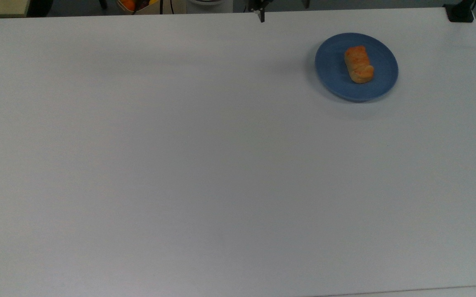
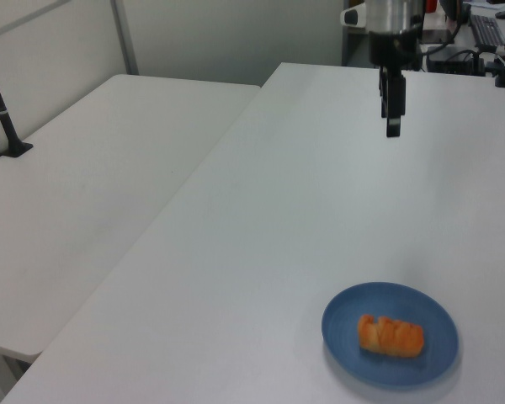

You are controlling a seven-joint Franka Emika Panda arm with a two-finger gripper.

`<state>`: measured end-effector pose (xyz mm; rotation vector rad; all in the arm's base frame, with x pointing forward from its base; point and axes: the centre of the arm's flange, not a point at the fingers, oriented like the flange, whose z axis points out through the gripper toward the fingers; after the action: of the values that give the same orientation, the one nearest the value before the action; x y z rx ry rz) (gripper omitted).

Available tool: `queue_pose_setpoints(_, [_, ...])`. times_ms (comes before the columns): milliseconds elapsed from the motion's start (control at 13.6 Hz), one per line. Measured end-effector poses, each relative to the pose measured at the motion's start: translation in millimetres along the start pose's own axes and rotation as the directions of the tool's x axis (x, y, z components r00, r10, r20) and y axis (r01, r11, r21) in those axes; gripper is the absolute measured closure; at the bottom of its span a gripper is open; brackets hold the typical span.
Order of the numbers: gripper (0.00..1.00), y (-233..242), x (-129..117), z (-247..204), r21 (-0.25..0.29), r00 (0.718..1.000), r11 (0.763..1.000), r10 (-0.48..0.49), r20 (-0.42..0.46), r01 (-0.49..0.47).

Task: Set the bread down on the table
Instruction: 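Move the gripper from rest toward the blue plate, then lower the open gripper over the orange bread roll on the plate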

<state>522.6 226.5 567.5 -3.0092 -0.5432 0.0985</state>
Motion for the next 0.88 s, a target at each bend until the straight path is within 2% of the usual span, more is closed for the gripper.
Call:
queue_pose_setpoints(294, [0.00, -65.7, 9.4, 16.3, 0.015, 0.998, 0.999, 0.048, -0.038, -0.048])
queue_pose_setpoints(515, [0.00, -118.4, 17.8, 40.9, 0.048, 0.994, 0.995, 0.088, -0.059, -0.085])
queue_pose_setpoints(882, [0.00, -172.1, 29.2, 101.5, 0.035, 0.994, 0.994, 0.108, -0.029, -0.107])
